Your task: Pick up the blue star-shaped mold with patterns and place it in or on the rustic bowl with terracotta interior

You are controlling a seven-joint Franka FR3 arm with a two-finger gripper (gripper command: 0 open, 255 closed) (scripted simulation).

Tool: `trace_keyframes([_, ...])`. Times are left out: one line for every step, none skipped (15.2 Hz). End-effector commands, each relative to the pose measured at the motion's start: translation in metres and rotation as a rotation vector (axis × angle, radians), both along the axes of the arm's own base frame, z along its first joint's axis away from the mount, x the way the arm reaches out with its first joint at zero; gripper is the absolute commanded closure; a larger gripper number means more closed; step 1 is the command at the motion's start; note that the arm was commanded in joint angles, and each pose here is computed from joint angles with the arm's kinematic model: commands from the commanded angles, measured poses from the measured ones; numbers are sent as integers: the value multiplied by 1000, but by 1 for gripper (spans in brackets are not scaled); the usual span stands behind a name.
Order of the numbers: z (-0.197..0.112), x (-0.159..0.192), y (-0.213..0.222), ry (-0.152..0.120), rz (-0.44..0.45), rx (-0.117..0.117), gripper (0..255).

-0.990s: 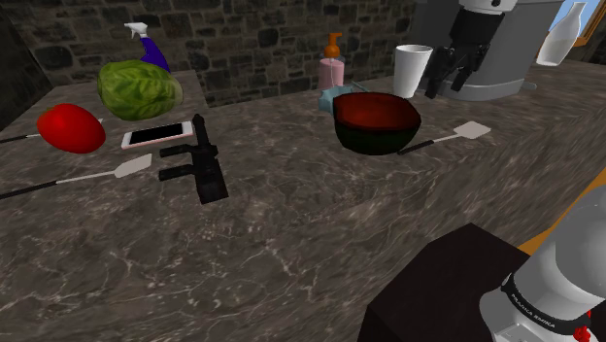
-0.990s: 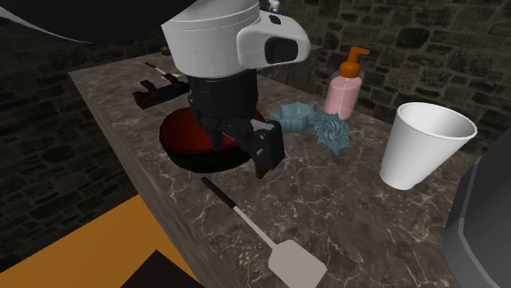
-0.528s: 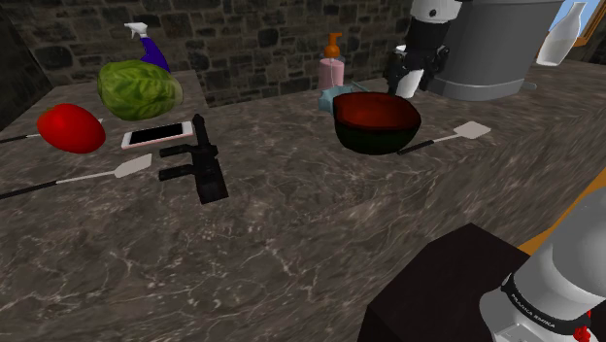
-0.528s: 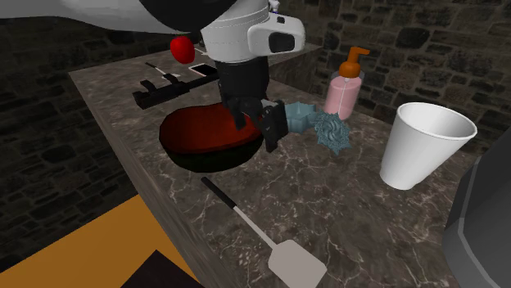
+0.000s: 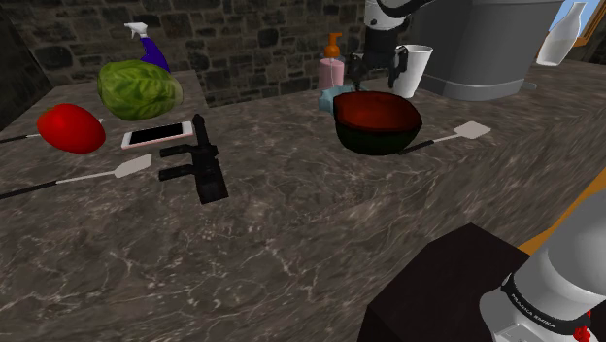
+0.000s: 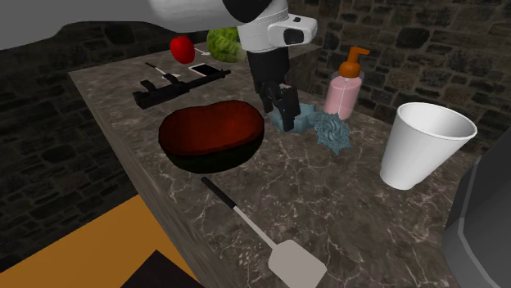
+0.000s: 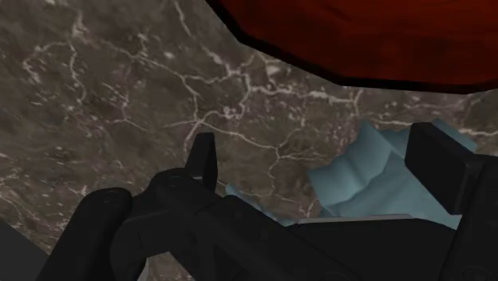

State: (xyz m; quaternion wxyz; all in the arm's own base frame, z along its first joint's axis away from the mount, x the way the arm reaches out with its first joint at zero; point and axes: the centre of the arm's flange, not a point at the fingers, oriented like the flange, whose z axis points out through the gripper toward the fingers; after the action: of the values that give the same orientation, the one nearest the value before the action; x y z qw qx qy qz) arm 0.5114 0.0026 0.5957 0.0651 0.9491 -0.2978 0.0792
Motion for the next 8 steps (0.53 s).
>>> trace_keyframes([-6, 28, -1, -3, -71, -15, 0])
trace_keyframes([-8, 41, -2, -4, -105, -23, 0])
trace_keyframes([-10, 55, -4, -5, -138, -31, 0])
trace_keyframes([-12, 68, -6, -6, -171, -39, 0])
trace_keyframes([-15, 82, -9, -7, -205, -46, 0])
trace_keyframes([-15, 87, -10, -8, -218, -50, 0])
trace_keyframes([-21, 87, -11, -8, -218, -50, 0])
trace_keyframes([-26, 88, -13, -8, -218, -50, 0])
